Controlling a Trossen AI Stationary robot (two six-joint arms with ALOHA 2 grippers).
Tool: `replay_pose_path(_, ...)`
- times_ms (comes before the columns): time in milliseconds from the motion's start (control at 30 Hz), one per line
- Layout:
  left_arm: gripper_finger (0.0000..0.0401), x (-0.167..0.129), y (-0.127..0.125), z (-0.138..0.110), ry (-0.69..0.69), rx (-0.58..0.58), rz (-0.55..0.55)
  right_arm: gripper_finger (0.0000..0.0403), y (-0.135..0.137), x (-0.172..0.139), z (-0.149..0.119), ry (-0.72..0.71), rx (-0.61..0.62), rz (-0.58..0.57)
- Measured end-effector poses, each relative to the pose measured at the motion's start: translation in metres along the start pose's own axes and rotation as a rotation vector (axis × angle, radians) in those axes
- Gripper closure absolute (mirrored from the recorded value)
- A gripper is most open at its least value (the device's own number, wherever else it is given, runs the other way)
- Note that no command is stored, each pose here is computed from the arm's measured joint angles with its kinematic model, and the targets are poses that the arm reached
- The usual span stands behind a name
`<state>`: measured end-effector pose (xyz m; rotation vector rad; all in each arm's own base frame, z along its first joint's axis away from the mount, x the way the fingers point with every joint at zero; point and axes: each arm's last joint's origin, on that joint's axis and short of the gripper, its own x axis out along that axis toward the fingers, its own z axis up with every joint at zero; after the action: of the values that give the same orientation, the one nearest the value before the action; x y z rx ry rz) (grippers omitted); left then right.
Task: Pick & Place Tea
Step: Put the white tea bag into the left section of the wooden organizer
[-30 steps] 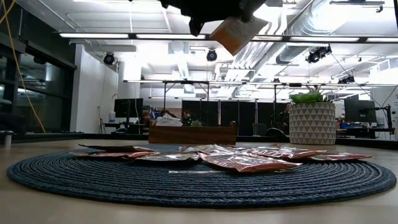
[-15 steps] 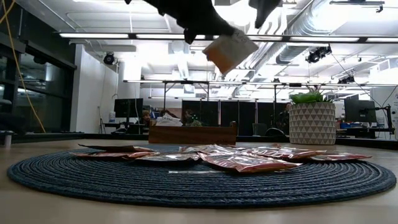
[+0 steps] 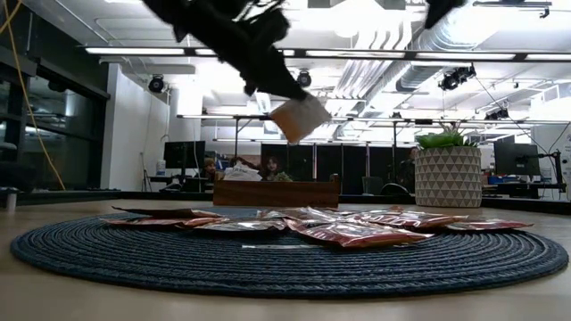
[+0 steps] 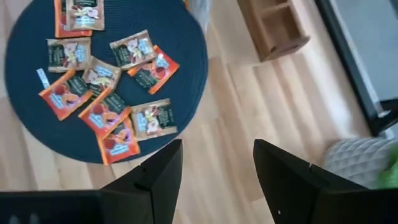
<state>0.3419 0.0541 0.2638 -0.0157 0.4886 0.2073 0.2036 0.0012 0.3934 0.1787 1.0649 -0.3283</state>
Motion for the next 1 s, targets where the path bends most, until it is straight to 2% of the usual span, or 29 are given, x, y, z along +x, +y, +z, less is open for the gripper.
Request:
replay_pose_path(67, 0.0401, -0.006, 0.010, -0.009, -0.068, -0.043, 0.024, 0.0207, 0.001, 0.004, -0.012, -0.013, 0.035, 0.016)
replay_pose_path(167, 0.0401, -0.016, 0.027, -0.035, -0.132, -0.097, 0.047, 0.0206, 0.002, 0.012, -0.029, -0.016, 0.073, 0.045)
replay_pose_path(333, 0.0401, -0.029, 0.057, -0.073, -0.264, -0.193, 0.098, 0.0206, 0.007, 0.029, -0.044, -0.007, 0.117, 0.097)
replay_pose_path(467, 0.0401, -0.039, 0.079, -0.082, -0.392, -0.236, 0.156, 0.0206, 0.012, 0.038, -0.046, -0.021, 0.131, 0.127)
replay_pose_path(567, 0.0401, -0.041, 0.092, -0.095, -0.364, -0.269, 0.229, 0.0206, 0.016, 0.041, -0.043, -0.038, 0.137, 0.144)
replay_pose_path(767, 0.0401, -0.047, 0.109, -0.108, -0.358, -0.306, 0.290, 0.0206, 0.019, 0.040, -0.038, -0.101, 0.156, 0.158)
replay_pose_path(933, 0.0401, -0.038, 0.118, -0.124, -0.294, -0.336, 0.267, 0.0206, 0.020, 0.039, -0.035, -0.122, 0.161, 0.167)
replay_pose_path(1000, 0.0401, -0.035, 0.122, -0.124, -0.324, -0.342, 0.254, 0.0206, 0.020, 0.039, -0.035, -0.122, 0.167, 0.168)
